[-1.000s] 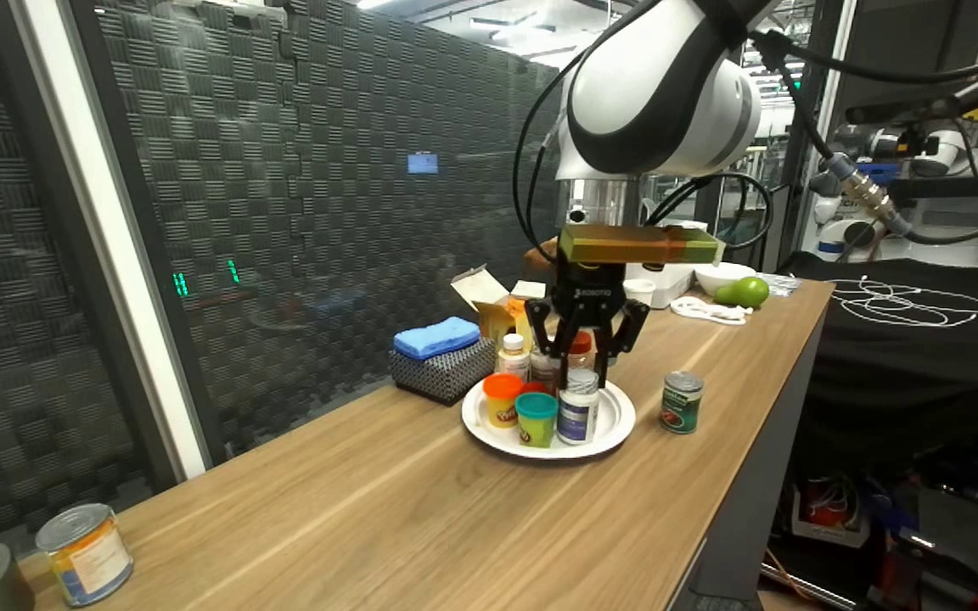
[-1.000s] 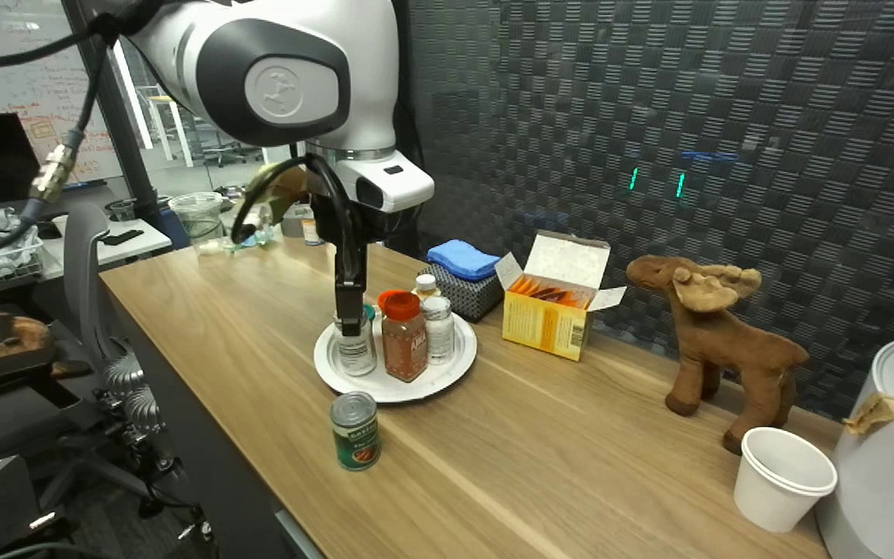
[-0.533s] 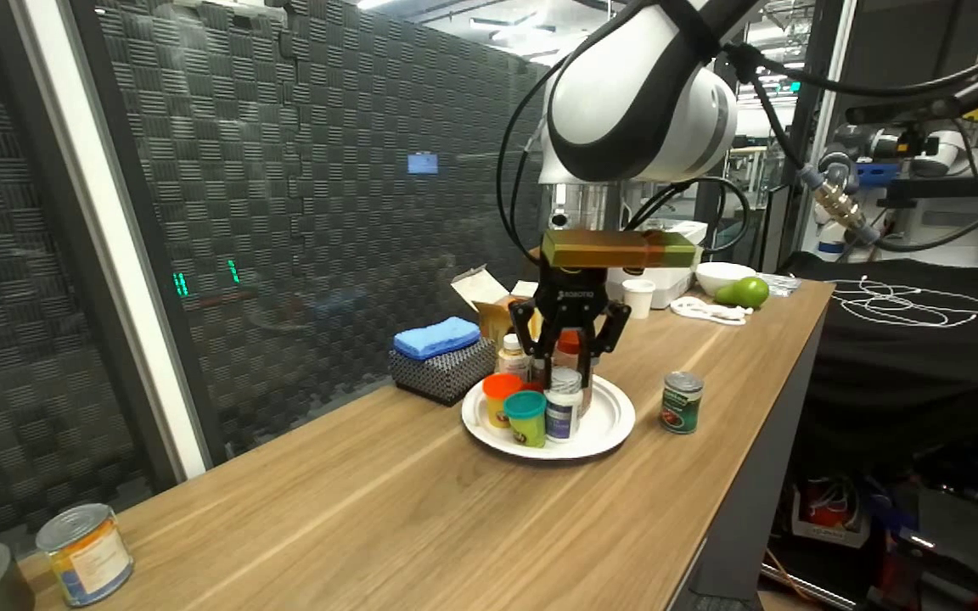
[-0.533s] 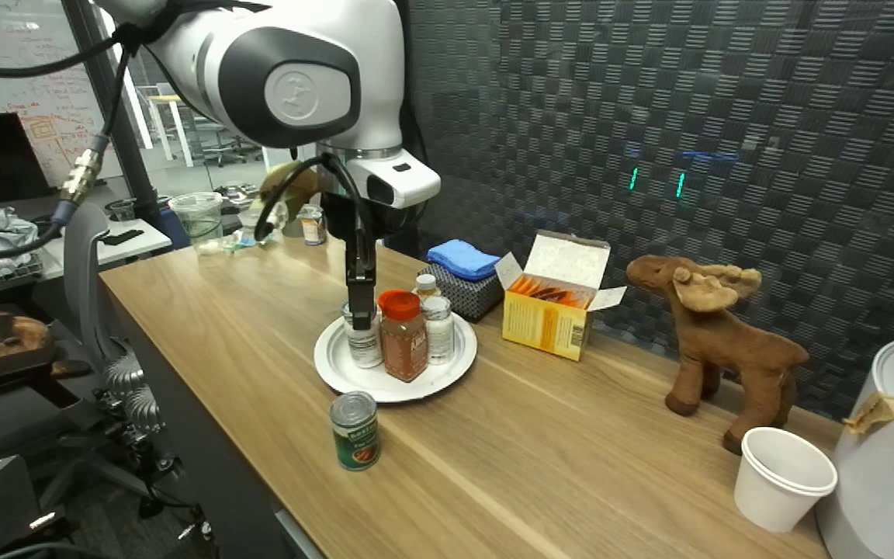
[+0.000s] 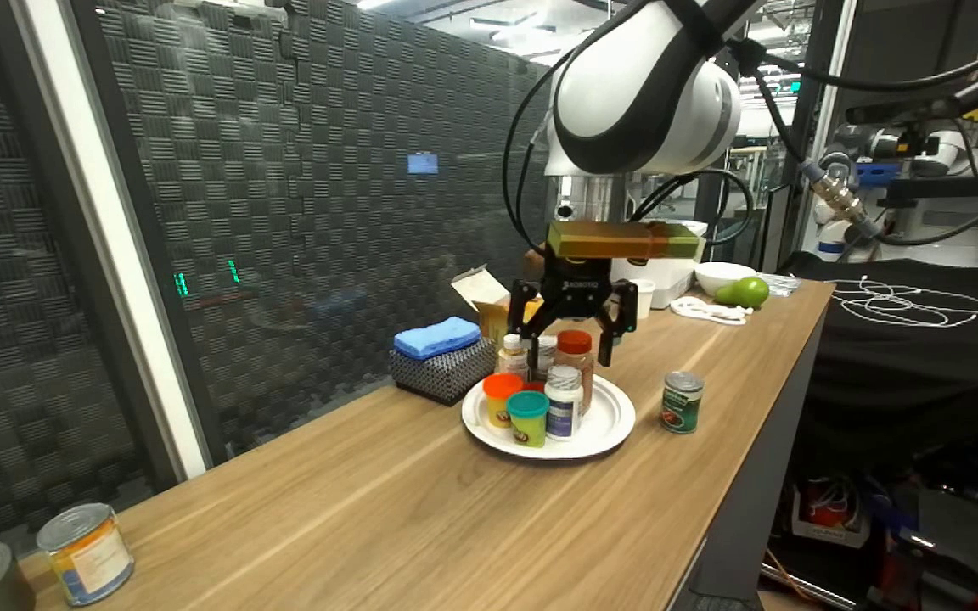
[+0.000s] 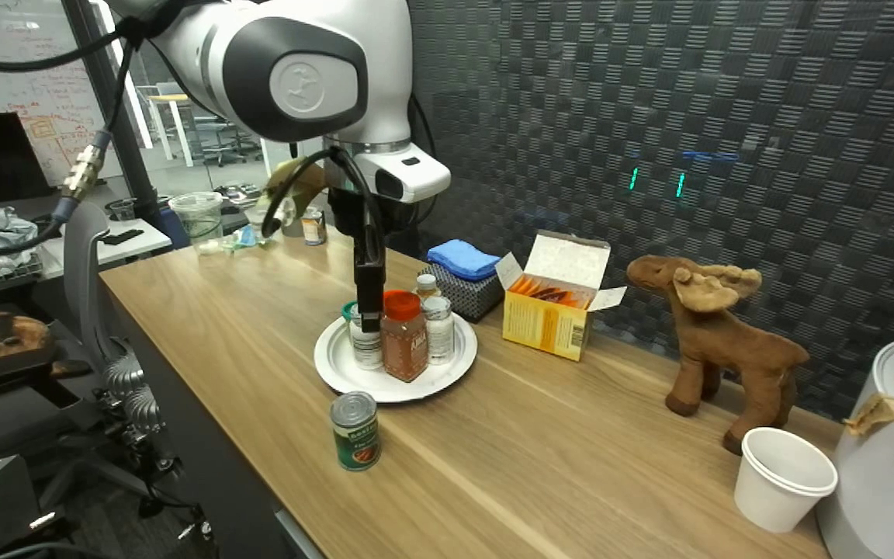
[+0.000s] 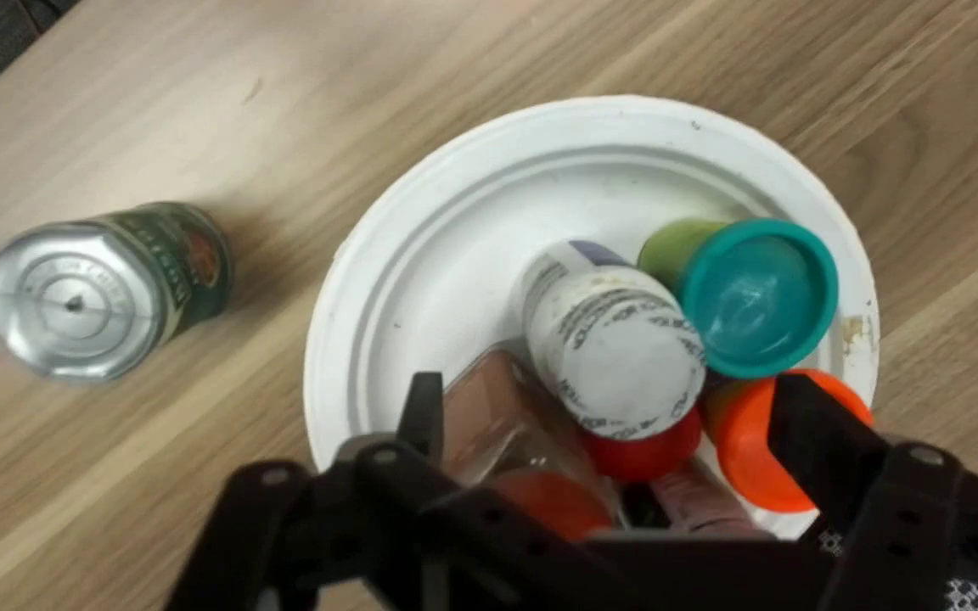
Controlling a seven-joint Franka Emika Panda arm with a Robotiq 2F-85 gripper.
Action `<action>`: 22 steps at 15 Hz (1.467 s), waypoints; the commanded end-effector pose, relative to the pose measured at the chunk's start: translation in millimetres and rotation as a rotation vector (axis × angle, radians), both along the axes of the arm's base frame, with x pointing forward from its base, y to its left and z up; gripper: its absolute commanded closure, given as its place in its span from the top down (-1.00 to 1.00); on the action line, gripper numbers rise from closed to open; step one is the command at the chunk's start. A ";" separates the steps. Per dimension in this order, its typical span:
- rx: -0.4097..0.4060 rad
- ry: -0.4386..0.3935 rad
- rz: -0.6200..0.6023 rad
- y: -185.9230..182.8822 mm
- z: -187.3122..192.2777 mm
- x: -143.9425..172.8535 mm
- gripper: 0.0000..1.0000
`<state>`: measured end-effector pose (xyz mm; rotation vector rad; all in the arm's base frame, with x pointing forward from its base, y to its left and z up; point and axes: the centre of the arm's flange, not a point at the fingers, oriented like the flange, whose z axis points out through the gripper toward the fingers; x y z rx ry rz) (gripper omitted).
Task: Put the objects surrounding the white plate on to the plate.
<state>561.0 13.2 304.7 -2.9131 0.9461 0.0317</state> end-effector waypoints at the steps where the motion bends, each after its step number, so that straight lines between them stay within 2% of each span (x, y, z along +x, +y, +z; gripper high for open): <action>1: -0.060 -0.059 0.031 -41.1 29.9 -23.5 1.00; 5: -0.126 -0.107 0.021 -94.8 45.0 -60.4 0.99; 7: -0.133 -0.119 0.011 -119.6 45.8 -84.0 1.00; 10: -0.101 -0.115 0.037 -143.7 41.7 -113.1 1.00; 15: -0.049 -0.145 0.176 -144.3 26.4 -131.6 1.00; 22: -0.017 -0.109 0.356 -118.9 6.4 -121.0 1.00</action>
